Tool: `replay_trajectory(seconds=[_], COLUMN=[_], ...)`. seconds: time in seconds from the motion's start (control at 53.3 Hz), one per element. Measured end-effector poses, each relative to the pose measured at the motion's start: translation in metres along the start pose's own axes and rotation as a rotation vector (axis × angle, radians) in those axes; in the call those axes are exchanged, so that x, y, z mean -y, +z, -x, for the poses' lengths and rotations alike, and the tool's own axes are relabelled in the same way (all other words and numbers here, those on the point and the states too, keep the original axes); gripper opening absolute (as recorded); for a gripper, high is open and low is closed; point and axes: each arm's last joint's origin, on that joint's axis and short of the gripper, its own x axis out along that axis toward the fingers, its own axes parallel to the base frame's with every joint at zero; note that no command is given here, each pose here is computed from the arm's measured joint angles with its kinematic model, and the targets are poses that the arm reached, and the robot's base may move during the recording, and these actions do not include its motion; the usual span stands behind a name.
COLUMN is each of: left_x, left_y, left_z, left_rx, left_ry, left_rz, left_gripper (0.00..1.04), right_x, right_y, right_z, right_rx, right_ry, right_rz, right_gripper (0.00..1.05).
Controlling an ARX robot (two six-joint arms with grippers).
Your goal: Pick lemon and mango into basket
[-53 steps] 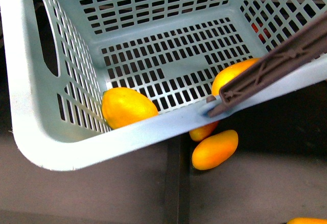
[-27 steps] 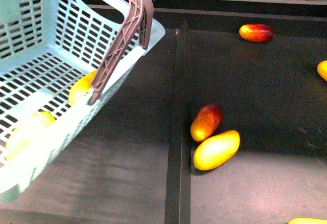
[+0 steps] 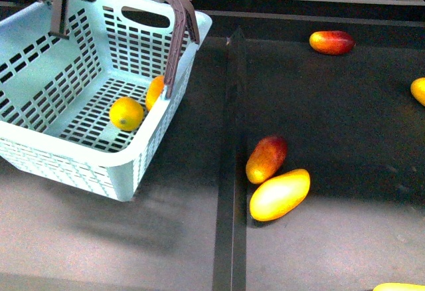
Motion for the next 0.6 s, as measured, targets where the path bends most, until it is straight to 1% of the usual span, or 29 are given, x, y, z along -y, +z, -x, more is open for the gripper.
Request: replay_trajectory(seconds=[0.094, 0.169, 0.356, 0.413, 0.582, 0.6], left_x=[0.0, -0.006, -0.007, -0.01, -0.019, -0.02], left_y=[0.0, -0.005, -0.007, -0.007, -0.004, -0.004], left_z=[-0.005, -0.01, -0.01, -0.01, -0.003, -0.002], left_rx=[-0.013, -0.029, -0.034, -0.033, -0.01, -0.006], left_ry=[0.002, 0.016, -0.011, -0.011, 0.012, 0.013], left_rz=[0.017, 0.013, 0.026, 0.029, 0.029, 0.029], left_gripper=[0.06, 0.06, 0.07, 0.14, 0.44, 0.46], right_x=[0.0, 0.0, 0.0, 0.0, 0.0, 0.0], right_y=[0.0, 0.0, 0.0, 0.0, 0.0, 0.0], right_z=[0.0, 0.0, 0.0, 0.0, 0.0, 0.0], right_rx=[0.0, 0.0, 0.001, 0.0, 0.001, 0.001], right_ry=[0.0, 0.0, 0.0, 0.0, 0.0, 0.0], right_rz=[0.0, 0.0, 0.0, 0.0, 0.0, 0.0], right_gripper=[0.96, 0.96, 0.96, 0.96, 0.96, 0.96])
